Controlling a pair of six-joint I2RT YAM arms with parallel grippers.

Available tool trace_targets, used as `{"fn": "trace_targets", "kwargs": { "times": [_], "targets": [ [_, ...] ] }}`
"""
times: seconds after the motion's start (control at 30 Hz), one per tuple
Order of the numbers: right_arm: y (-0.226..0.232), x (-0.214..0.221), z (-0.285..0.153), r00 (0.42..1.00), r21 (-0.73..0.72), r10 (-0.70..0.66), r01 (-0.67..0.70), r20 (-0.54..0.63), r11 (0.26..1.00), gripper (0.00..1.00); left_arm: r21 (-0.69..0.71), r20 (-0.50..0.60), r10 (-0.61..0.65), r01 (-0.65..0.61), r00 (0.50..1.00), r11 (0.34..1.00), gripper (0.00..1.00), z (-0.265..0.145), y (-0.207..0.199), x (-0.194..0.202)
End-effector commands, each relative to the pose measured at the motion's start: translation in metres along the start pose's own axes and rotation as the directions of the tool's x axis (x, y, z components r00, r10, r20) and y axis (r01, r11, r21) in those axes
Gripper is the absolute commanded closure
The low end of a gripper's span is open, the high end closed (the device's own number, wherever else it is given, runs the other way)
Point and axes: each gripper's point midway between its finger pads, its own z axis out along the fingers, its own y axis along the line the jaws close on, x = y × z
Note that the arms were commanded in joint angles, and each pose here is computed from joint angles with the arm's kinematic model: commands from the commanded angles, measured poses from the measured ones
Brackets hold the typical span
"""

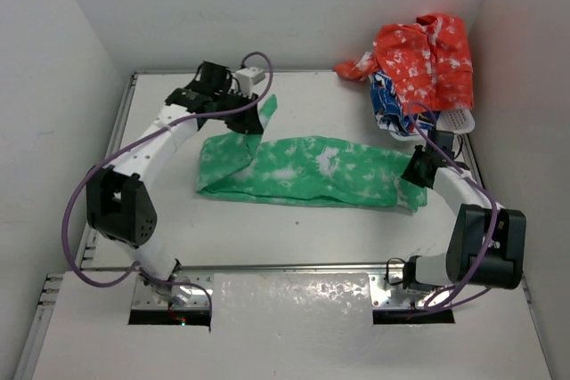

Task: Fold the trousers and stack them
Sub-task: Fold the trousers

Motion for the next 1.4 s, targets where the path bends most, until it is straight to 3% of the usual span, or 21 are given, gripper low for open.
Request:
{"fn": "trace_targets", "kwargs": {
  "times": [0.0, 0.27, 0.33, 0.37, 0.4, 0.5, 0.57, 0.63, 0.7, 0.73, 0.77, 0.8, 0.83, 0.93, 0.97, 1.1, 1.13, 1.27, 1.37],
  "targets": [
    [0.008, -0.007, -0.004, 0.999, -0.030, 0.023, -0.021, 0.044, 0.999, 0.79, 0.001, 0.085, 0.000, 0.000, 0.996, 1.000, 1.00, 0.030, -0.014, -0.026],
    [0.008, -0.011, -0.014, 0.998, -0.009, 0.013, -0.012, 0.061, 1.000, 0.79, 0.089, 0.004, -0.002, 0.001, 1.000, 0.996, 1.00, 0.098, -0.060, -0.002],
    [0.010, -0.012, -0.016, 0.998, -0.012, 0.004, -0.003, 0.070, 1.000, 0.77, 0.120, -0.045, 0.027, -0.022, 0.999, 0.993, 0.76, 0.113, -0.074, 0.015],
    [0.014, -0.014, -0.017, 0.997, -0.021, -0.011, 0.012, 0.073, 1.000, 0.71, 0.139, -0.062, 0.069, -0.060, 0.996, 0.988, 0.63, 0.117, -0.080, 0.022],
    [0.015, -0.016, -0.018, 0.997, -0.025, -0.023, 0.025, 0.077, 0.999, 0.66, 0.155, -0.089, 0.093, -0.078, 0.992, 0.985, 0.37, 0.120, -0.086, 0.031],
    [0.018, -0.028, -0.025, 0.993, -0.028, -0.081, 0.084, 0.090, 0.996, 0.53, 0.244, -0.145, 0.310, -0.270, 0.940, 0.932, 0.10, 0.125, -0.127, 0.056],
    [0.024, -0.044, -0.032, 0.986, -0.039, -0.110, 0.116, 0.124, 0.993, 0.49, 0.272, -0.099, 0.429, -0.390, 0.898, 0.880, 0.02, 0.113, -0.143, 0.041],
    [0.032, -0.060, -0.040, 0.980, -0.055, -0.121, 0.131, 0.157, 0.990, 0.47, 0.254, -0.013, 0.501, -0.482, 0.865, 0.839, 0.01, 0.089, -0.151, 0.015],
    [0.044, -0.067, -0.045, 0.974, -0.076, -0.148, 0.162, 0.170, 0.984, 0.45, 0.146, 0.040, 0.521, -0.521, 0.852, 0.841, 0.00, 0.055, -0.138, -0.016],
    [0.051, -0.074, -0.048, 0.970, -0.085, -0.155, 0.172, 0.185, 0.981, 0.45, 0.093, 0.051, 0.479, -0.482, 0.876, 0.871, 0.00, 0.042, -0.124, -0.027],
    [0.062, -0.073, -0.049, 0.966, -0.105, -0.176, 0.198, 0.191, 0.975, 0.44, 0.019, 0.053, 0.375, -0.377, 0.925, 0.926, 0.00, 0.027, -0.078, -0.036],
    [0.067, -0.073, -0.050, 0.964, -0.116, -0.180, 0.205, 0.194, 0.972, 0.44, -0.009, 0.084, 0.305, -0.305, 0.949, 0.952, 0.02, 0.008, -0.057, -0.042],
    [0.072, -0.073, -0.048, 0.968, -0.133, -0.162, 0.189, 0.193, 0.973, 0.44, -0.071, 0.085, 0.136, -0.130, 0.987, 0.989, 0.18, -0.011, -0.002, -0.029],
    [0.070, -0.065, -0.042, 0.978, -0.134, -0.135, 0.157, 0.160, 0.979, 0.43, -0.167, -0.005, -0.114, 0.111, 0.994, 0.980, 0.62, -0.028, 0.069, 0.031],
    [0.068, -0.059, -0.038, 0.982, -0.128, -0.128, 0.146, 0.136, 0.981, 0.42, -0.177, -0.053, -0.225, 0.213, 0.973, 0.961, 0.65, -0.035, 0.097, 0.064],
    [0.069, -0.048, -0.035, 0.986, -0.146, -0.132, 0.145, 0.098, 0.979, 0.38, -0.138, -0.126, -0.283, 0.266, 0.951, 0.954, 0.22, -0.013, 0.104, 0.113],
    [0.068, -0.047, -0.035, 0.987, -0.145, -0.134, 0.146, 0.091, 0.979, 0.38, -0.129, -0.137, -0.299, 0.282, 0.944, 0.951, 0.18, -0.006, 0.105, 0.120],
    [0.059, -0.038, -0.034, 0.989, -0.121, -0.139, 0.145, 0.058, 0.982, 0.36, -0.227, -0.179, -0.385, 0.343, 0.905, 0.911, 0.15, 0.008, 0.134, 0.157],
    [0.048, -0.030, -0.031, 0.993, -0.095, -0.117, 0.119, 0.024, 0.988, 0.36, -0.239, -0.203, -0.420, 0.371, 0.884, 0.897, 0.21, 0.018, 0.143, 0.173]
  ]
}}
